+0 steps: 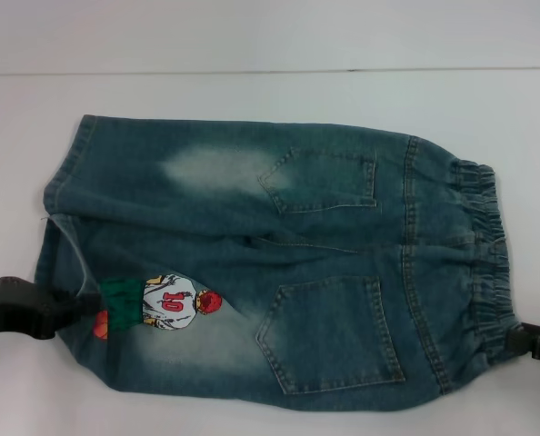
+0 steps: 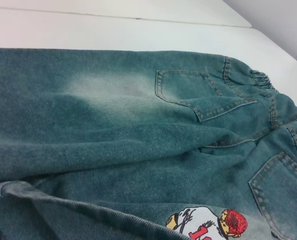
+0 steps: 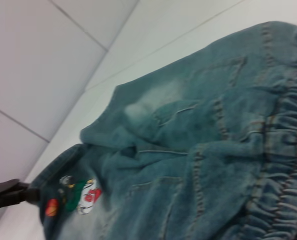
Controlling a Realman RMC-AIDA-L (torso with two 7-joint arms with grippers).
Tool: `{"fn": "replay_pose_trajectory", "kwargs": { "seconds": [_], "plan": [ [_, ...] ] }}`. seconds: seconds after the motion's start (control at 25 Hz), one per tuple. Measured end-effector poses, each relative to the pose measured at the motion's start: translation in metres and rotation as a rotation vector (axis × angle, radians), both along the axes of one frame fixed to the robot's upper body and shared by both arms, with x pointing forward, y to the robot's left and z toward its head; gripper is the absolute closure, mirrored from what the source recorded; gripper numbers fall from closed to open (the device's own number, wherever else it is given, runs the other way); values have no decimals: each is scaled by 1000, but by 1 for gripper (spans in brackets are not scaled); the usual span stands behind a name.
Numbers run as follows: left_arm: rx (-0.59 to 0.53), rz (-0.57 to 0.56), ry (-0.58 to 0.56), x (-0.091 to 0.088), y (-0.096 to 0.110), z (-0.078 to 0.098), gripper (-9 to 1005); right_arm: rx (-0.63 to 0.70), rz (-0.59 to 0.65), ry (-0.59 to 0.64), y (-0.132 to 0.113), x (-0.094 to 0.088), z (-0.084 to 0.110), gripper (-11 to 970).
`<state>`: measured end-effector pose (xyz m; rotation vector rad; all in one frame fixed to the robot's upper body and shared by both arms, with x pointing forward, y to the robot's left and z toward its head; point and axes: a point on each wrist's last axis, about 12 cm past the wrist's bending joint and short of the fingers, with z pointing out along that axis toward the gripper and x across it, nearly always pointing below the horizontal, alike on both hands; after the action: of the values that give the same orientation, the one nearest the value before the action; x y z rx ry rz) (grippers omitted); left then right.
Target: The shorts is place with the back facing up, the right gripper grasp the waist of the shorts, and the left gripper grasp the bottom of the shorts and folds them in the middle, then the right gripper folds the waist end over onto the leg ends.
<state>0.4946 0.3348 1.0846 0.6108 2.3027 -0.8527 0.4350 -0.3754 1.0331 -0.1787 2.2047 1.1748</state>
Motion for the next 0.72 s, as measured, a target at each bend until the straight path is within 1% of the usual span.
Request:
{"fn": "replay_pose_trajectory", "kwargs": {
  "seconds": [0.16,0.28,0.36,0.6,0.72],
  "plan": [
    [0,-2,0,0,0,0,927,-21,-25,13,-2,2,-3,152],
    [0,-3,0,0,0,0,927,-31,-20,1,0,3,-3,201],
    [-3,-4,-1,0,-1,0,928,-39,-12,-15,1,4,-2,431],
    [-23,-5,-17,1,-2,3,928,-55,26,-43,3,4,1,681],
    [-24,-6,-19,1,-2,3,928,-59,24,-43,3,4,1,783]
  ]
}}
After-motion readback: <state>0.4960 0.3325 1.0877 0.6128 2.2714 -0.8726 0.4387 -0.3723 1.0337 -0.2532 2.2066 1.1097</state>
